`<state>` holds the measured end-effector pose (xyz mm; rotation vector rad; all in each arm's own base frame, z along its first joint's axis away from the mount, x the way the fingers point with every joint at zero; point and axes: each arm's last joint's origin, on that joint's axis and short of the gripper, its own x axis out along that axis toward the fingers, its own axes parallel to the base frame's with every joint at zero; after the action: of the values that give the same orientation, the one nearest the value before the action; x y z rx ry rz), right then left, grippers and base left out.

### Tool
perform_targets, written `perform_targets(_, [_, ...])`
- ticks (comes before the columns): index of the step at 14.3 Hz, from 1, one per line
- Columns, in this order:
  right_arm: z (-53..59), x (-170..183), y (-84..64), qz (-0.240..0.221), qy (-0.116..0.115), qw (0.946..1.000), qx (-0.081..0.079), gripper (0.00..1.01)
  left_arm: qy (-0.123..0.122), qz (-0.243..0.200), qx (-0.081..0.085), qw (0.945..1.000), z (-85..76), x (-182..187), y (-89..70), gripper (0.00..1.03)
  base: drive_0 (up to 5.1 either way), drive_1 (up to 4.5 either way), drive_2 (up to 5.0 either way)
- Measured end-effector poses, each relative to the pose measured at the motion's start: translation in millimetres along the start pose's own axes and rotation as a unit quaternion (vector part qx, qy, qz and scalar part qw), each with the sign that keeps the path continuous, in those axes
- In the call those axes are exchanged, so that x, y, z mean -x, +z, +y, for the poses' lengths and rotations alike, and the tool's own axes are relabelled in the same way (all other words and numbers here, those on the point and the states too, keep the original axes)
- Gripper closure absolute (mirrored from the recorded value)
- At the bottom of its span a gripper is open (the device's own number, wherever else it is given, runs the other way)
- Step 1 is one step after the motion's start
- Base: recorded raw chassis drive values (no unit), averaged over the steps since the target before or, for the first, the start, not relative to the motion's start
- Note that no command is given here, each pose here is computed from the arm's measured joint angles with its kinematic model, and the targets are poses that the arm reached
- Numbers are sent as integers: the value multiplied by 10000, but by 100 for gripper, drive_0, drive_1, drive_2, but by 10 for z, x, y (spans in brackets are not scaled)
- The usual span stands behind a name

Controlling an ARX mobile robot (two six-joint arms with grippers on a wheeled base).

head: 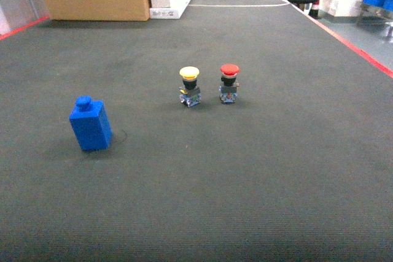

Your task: Pick blue part to blue bin on bottom shelf

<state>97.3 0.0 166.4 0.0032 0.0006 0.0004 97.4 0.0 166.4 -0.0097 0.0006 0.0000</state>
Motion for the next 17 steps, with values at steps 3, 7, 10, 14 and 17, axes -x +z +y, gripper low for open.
perform_targets(3, [0,0,2,-11,0,10000,2,3,0,0,2,10000,0,0,0,5,0,0,0])
perform_targets(7, [0,0,2,-11,-2,10000,2,3,2,-2,2,10000,0,0,0,5,0,0,0])
perform_targets(10, [0,0,3,-13,2,10000,4,3,662,1194,3,9906,-96,-138,51,5,0,0,0])
perform_targets(14, [0,0,2,-11,-2,10000,4,3,284,980,207,9946,-259,-942,246,5,0,0,0])
perform_targets(17, [0,0,2,-11,-2,10000,4,3,40,1261,137,9919,-441,-1421,72,5,0,0,0])
